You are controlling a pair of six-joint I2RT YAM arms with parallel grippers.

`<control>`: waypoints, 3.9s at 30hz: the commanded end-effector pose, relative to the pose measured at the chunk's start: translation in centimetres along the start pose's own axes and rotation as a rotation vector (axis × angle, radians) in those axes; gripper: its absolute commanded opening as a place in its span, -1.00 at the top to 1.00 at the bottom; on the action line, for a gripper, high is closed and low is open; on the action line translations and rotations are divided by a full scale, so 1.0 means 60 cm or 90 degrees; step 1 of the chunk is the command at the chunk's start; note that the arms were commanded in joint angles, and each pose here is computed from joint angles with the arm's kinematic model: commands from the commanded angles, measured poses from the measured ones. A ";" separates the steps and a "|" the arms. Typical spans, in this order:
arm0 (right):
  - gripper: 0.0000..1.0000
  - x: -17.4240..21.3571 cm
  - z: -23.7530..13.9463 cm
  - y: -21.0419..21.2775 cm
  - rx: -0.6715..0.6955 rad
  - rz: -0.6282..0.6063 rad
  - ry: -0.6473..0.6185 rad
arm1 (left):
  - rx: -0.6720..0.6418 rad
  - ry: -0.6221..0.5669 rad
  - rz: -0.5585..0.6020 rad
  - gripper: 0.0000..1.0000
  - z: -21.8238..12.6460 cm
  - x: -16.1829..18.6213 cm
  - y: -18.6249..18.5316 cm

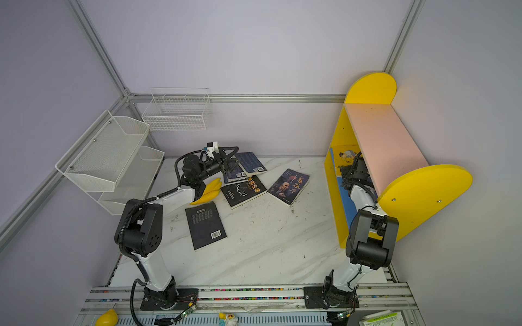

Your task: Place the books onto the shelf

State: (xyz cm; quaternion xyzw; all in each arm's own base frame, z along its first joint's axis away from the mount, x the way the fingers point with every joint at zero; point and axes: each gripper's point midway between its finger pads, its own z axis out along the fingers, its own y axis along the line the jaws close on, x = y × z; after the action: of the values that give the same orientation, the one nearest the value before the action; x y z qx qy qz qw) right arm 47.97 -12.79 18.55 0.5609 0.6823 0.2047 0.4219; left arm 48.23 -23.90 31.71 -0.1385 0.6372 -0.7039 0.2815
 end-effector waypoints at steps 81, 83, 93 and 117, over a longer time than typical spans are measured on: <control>-0.25 0.114 -0.077 0.024 -0.150 0.085 0.161 | 0.033 -0.022 0.024 -0.55 -0.032 0.010 -0.022; -0.25 0.108 -0.071 0.026 -0.165 0.081 0.145 | 0.034 -0.021 0.024 -0.55 -0.032 0.010 -0.021; -0.25 0.082 -0.024 0.046 -0.198 0.090 0.097 | 0.037 -0.019 0.023 -0.55 -0.033 0.011 -0.023; 0.88 0.052 -0.004 0.041 -0.219 0.102 0.061 | 0.033 -0.038 0.017 -0.55 -0.032 -0.005 -0.011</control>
State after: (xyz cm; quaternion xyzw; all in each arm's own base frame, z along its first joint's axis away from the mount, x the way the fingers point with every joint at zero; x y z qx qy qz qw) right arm 48.75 -8.55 18.62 0.5285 0.6185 0.3780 0.4419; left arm 47.40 -22.56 31.53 -0.1508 0.6226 -0.7069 0.2998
